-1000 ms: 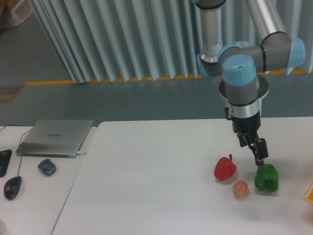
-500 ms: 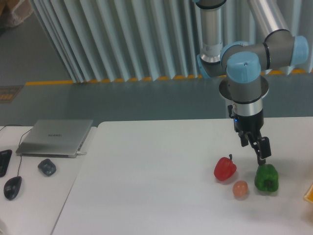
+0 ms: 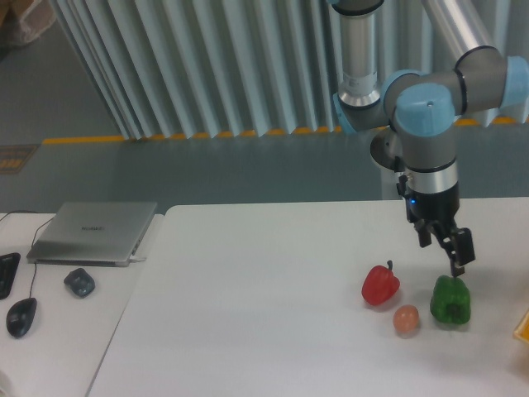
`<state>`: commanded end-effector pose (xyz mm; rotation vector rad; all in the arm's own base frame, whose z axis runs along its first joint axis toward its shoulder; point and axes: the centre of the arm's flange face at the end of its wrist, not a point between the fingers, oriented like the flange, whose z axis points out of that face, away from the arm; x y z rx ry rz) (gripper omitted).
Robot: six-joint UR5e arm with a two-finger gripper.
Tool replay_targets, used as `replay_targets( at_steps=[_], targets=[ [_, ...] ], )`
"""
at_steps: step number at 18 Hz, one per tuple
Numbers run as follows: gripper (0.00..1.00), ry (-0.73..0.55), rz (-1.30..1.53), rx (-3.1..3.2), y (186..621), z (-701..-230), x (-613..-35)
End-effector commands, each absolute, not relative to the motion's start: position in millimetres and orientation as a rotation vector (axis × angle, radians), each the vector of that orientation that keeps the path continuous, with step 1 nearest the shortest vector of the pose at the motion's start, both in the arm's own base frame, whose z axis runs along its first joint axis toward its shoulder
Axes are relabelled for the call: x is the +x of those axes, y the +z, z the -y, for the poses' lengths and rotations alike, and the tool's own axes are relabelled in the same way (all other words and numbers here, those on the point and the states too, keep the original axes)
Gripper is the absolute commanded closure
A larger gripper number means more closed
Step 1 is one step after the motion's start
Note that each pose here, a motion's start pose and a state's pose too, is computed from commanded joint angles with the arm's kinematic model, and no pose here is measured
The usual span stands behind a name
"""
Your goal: Place the triangular bread on the table
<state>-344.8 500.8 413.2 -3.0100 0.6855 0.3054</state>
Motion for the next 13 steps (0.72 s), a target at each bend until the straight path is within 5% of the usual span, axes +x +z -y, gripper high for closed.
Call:
replay_targets(
  at_steps=[4, 13],
  targets=[
    [0.0, 0.395, -0.473, -2.987, 416.6, -496.5, -364.1],
    [0.0, 0.386, -0.337, -2.986, 414.3, -478.8, -388.5]
  ],
)
